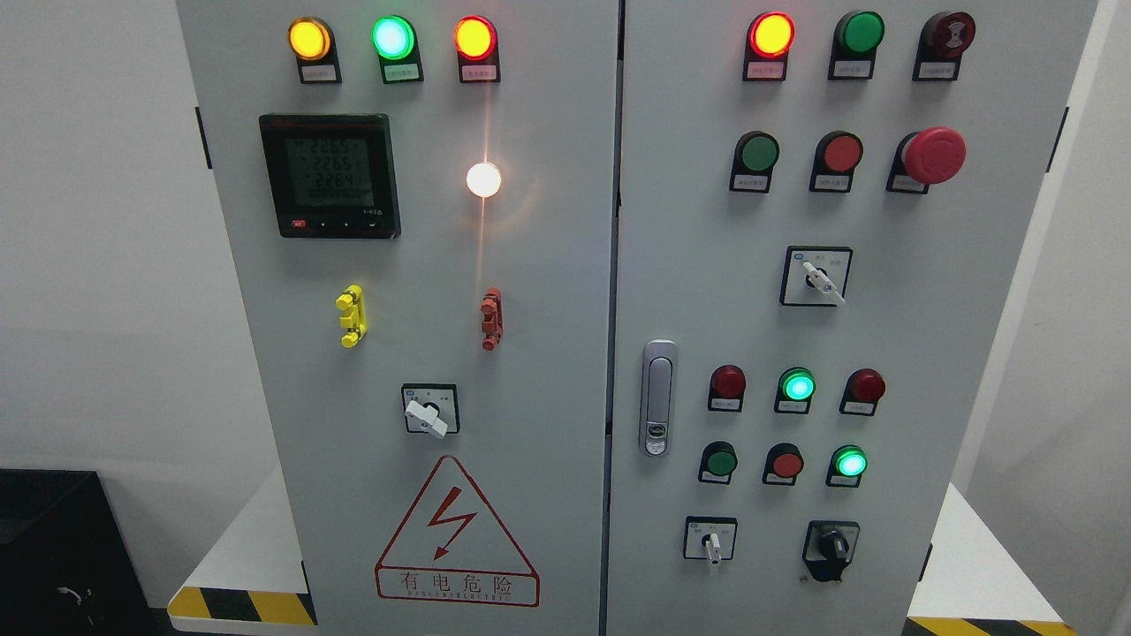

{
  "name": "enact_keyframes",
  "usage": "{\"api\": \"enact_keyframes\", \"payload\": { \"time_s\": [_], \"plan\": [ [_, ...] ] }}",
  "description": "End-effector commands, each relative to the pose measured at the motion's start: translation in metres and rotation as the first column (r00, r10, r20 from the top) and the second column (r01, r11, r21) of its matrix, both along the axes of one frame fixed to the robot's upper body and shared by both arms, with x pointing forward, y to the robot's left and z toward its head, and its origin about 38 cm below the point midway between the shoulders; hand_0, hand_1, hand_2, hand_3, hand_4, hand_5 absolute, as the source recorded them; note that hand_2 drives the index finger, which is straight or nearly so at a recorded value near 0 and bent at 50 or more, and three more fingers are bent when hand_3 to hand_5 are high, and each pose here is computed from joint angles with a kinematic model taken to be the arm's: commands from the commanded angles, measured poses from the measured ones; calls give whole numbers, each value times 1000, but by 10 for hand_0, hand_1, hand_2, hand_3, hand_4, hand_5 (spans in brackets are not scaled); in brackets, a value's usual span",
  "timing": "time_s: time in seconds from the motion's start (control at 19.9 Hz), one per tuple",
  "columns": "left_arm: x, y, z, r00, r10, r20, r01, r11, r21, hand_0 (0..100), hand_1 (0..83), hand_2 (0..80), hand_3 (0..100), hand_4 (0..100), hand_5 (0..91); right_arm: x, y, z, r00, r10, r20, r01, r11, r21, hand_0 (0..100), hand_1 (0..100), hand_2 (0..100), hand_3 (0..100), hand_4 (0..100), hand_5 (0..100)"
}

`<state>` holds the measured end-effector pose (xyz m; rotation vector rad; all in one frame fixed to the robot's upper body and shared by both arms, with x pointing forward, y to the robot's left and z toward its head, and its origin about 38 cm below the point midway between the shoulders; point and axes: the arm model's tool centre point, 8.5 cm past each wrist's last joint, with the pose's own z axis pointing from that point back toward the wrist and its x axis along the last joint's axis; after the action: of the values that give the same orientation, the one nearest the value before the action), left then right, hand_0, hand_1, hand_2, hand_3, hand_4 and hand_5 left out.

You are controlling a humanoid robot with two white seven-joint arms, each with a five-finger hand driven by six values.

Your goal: Flip black knob to close circuit

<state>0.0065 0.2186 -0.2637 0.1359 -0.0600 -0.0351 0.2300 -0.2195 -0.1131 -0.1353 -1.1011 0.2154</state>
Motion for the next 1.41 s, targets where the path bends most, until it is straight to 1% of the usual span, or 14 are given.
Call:
{"api": "enact_keyframes", "payload": {
  "time_s": [0.0,0.15,0.35,0.4,0.5,0.6,0.7,0.75,0.9,1.05,1.1,1.25,1.36],
  "plan": [
    [-5,-1,-1,1000,2,6,-2,1000,-5,120,556,0,0,0,0,45,-13,74,982,20,189,8,990,-143,0,0,523,786,693,701],
    [-5,-1,-1,1000,2,6,-2,1000,-5,120,556,0,0,0,0,59,-14,93,974,47,223,5,974,-226,0,0,576,828,738,778],
    [-5,-1,-1,1000,2,6,-2,1000,-5,120,556,0,0,0,0,67,-18,112,960,78,269,16,943,-331,0,0,640,880,792,861],
    [-5,-1,-1,1000,2,6,-2,1000,-5,120,556,0,0,0,0,68,-18,115,957,85,278,19,937,-349,0,0,648,885,799,867],
    [-5,-1,-1,1000,2,6,-2,1000,-5,120,556,0,0,0,0,74,-17,127,947,102,305,24,923,-385,0,0,690,933,826,909],
    [-5,-1,-1,1000,2,6,-2,1000,-5,120,556,0,0,0,0,76,-18,134,941,125,316,27,899,-437,0,0,725,951,853,929],
    [-5,-1,-1,1000,2,6,-2,1000,-5,120,556,0,0,0,0,80,-21,144,932,148,331,42,863,-504,0,0,754,967,886,957],
    [-5,-1,-1,1000,2,6,-2,1000,-5,120,556,0,0,0,0,82,-23,148,929,157,335,48,846,-530,0,0,782,987,901,992],
    [-5,-1,-1,1000,2,6,-2,1000,-5,120,556,0,0,0,0,88,-23,156,924,181,336,56,806,-589,0,0,824,1000,936,1000],
    [-5,-1,-1,1000,2,6,-2,1000,-5,120,556,0,0,0,0,92,-36,164,927,190,323,93,719,-689,0,0,835,1000,946,1000],
    [-5,-1,-1,1000,2,6,-2,1000,-5,120,556,0,0,0,0,93,-36,167,927,198,320,97,696,-711,0,0,836,1000,948,1000],
    [-5,-1,-1,1000,2,6,-2,1000,-5,120,556,0,0,0,0,97,-40,178,933,173,314,137,637,-758,0,0,837,1000,958,1000],
    [-5,-1,-1,1000,2,6,-2,1000,-5,120,556,0,0,0,0,104,-42,186,933,178,313,155,586,-795,0,0,838,1000,961,1000]
  ]
}}
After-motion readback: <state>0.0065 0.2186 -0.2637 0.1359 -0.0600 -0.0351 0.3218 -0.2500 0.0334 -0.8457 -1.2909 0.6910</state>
